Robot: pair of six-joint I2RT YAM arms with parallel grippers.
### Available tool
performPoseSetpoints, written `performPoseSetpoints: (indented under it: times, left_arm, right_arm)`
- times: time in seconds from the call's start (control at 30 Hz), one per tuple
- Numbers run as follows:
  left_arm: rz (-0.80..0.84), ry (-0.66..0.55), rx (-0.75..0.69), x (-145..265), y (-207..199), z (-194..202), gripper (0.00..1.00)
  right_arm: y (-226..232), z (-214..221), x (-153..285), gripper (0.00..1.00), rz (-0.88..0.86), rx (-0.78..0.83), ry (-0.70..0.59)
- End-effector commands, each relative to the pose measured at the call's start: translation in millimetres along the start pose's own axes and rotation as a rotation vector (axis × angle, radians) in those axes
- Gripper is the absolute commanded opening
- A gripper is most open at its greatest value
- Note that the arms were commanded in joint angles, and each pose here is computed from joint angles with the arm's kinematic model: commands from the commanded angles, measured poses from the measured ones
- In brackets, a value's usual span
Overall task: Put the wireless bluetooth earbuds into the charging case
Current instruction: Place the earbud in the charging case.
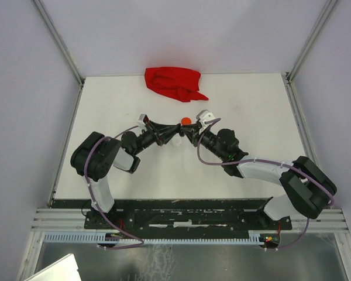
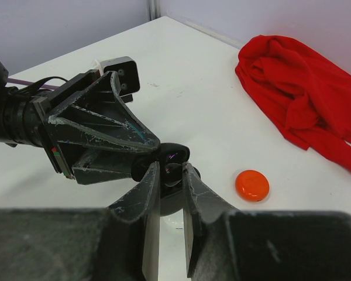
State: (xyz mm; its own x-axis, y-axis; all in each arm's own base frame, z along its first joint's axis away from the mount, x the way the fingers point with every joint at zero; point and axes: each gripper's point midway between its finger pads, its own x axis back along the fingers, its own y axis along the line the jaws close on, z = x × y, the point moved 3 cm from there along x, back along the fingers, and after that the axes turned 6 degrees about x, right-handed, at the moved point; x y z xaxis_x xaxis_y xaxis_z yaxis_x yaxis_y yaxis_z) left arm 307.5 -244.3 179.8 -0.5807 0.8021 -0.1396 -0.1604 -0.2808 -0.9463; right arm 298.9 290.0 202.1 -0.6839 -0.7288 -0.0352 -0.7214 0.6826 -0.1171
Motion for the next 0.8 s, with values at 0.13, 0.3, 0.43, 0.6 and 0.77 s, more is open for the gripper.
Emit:
performPoseSetpoints:
  times: [0.13, 0.3, 0.43, 0.6, 0.77]
  left_arm:
    - [0.224, 0.074, -0.082, 3, -57, 20, 0.03]
    - [0.217, 0.064, -0.08, 4, -55, 17, 0.03]
    - [0.217, 0.057, -0.086, 6, -55, 16, 0.03]
    - [0.214, 0.054, -0.098, 7, -54, 16, 0.03]
    - [0.186, 0.053, -0.114, 8, -43, 14, 0.03]
  right_arm:
    - [0, -9, 4, 0.2, 0.008, 0.0, -0.017]
    - [1, -8, 6, 0.23, 0.002, -0.001, 0.005]
    - [2, -10, 7, 0.27, -0.004, -0.007, 0.004]
    - [2, -14, 9, 0.37, -0.004, -0.008, -0.005]
    - [-1, -34, 14, 0.49, 0.008, -0.015, -0.054]
